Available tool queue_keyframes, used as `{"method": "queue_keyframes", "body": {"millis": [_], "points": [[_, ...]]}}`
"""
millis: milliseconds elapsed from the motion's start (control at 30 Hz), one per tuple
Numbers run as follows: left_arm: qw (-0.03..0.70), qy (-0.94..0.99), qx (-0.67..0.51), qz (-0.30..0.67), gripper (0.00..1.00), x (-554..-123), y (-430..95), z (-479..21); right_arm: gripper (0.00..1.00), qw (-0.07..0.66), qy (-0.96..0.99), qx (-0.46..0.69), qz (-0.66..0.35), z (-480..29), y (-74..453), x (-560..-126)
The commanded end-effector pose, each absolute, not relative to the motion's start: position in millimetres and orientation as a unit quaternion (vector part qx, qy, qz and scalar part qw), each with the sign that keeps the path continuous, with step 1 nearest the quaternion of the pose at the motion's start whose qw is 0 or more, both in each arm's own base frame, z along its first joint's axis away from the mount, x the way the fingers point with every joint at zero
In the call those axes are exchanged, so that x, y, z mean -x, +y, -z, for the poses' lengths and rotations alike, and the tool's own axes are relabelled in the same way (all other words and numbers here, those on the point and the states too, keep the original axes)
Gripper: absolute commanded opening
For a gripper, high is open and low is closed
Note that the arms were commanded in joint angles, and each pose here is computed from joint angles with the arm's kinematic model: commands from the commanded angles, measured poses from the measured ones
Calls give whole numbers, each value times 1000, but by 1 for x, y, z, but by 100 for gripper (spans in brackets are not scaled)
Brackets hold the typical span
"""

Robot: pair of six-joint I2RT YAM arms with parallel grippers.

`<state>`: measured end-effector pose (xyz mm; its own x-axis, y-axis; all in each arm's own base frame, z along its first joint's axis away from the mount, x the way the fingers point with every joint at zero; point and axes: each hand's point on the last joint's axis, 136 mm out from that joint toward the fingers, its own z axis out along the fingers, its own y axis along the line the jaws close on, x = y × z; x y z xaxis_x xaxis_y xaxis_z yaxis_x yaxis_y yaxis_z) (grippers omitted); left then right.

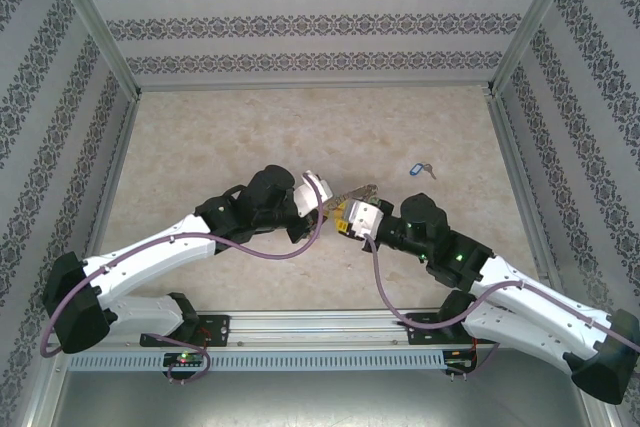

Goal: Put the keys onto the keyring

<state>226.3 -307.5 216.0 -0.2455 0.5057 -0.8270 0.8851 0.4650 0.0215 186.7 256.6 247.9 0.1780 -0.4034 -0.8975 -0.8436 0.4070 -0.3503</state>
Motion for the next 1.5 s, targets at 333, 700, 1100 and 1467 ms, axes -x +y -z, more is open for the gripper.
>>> {"method": "queue_keyframes", "body": {"millis": [333,700,1100,1467], "points": [[504,698,-467,203,0,-234,-316,-238,27,577,658,407,-263,-255,256,-188],[524,681,-466,208,0,-227,-315,-245,29,580,669,401,-235,-248,260,-203],[527,673,-478,203,0,-223,-319,-244,28,588,675,386,-224,-250,259,-212],[530,668,-479,208,0,-221,-328,-243,24,601,706,318,-199,-250,251,-235]]}}
